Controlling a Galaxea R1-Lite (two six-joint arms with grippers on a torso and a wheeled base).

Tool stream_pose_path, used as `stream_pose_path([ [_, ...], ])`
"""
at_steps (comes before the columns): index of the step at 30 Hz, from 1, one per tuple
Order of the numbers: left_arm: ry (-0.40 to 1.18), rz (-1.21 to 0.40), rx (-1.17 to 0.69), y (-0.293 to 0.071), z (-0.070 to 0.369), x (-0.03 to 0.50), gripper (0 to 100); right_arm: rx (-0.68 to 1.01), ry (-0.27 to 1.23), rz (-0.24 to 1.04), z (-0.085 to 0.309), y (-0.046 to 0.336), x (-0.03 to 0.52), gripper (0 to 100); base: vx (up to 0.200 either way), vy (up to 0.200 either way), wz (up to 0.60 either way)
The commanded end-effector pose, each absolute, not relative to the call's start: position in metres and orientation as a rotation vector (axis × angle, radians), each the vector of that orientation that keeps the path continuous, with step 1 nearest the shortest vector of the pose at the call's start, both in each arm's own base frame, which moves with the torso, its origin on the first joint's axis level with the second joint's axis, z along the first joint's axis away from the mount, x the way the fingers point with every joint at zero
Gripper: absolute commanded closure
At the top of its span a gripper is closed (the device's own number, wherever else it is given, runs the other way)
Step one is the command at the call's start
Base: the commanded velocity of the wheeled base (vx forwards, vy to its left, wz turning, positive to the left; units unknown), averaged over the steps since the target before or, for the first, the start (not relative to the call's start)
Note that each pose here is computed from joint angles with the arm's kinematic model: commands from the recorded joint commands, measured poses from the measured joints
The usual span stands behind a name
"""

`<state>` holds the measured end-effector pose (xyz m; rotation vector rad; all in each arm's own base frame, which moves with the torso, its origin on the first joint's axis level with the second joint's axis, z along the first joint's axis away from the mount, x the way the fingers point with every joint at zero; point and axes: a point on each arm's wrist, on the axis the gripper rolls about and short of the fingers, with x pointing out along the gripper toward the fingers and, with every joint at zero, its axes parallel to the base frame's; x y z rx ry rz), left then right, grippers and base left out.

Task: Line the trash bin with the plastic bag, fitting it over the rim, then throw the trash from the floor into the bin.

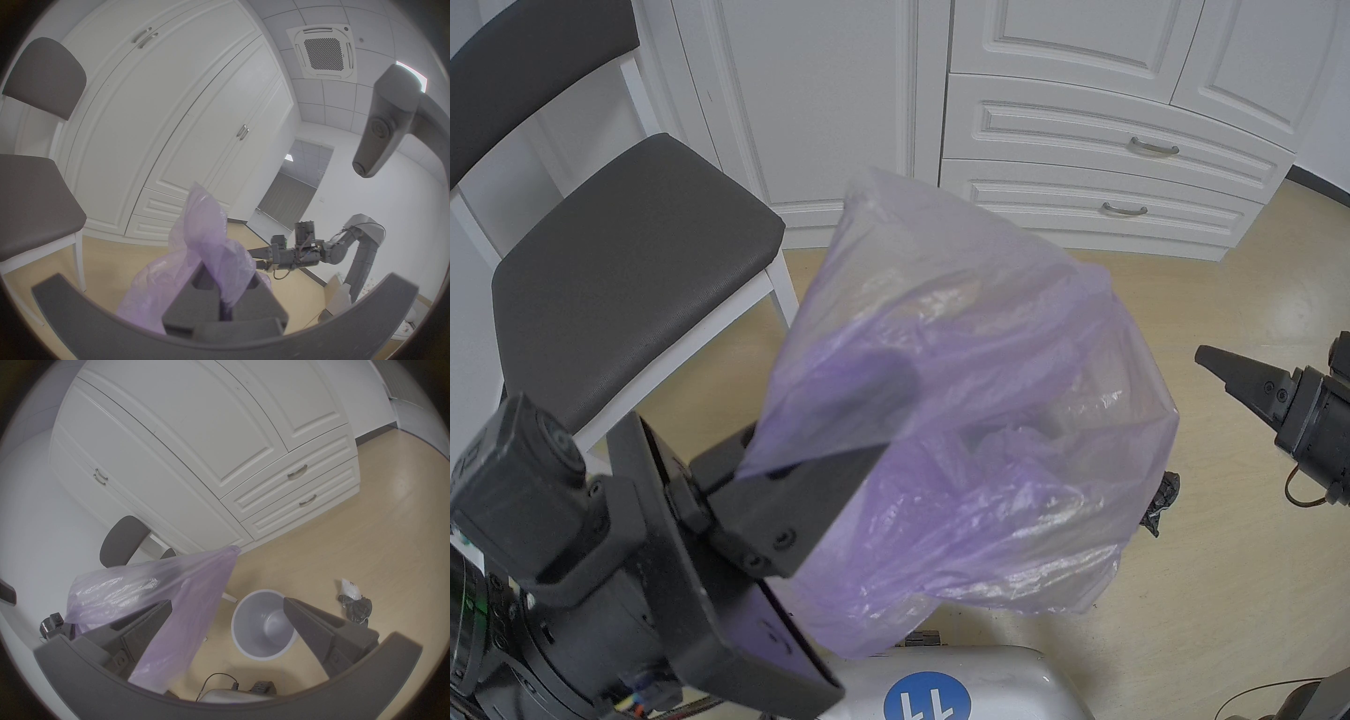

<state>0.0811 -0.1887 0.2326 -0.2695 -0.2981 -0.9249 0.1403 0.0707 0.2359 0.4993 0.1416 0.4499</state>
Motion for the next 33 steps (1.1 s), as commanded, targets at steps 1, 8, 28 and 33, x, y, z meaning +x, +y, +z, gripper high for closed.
stream_pose_path([
  [1,-0.295,-0.951,-0.262,-0.184,0.230,0.078,100,0.492,0.185,0.445,0.230,0.075,0.148,0,0.000,0.000,0.00],
  [8,-0.307,-0.994,-0.263,-0.183,0.228,0.077,100,0.474,0.256,0.462,0.216,0.078,0.153,0,0.000,0.000,0.00],
  [28,-0.328,-1.119,-0.264,-0.178,0.215,0.072,100,0.494,0.160,0.461,0.234,0.068,0.141,0,0.000,0.000,0.00],
  [33,-0.322,-1.154,-0.257,-0.175,0.211,0.070,100,0.489,0.184,0.460,0.230,0.070,0.145,0,0.000,0.000,0.00],
])
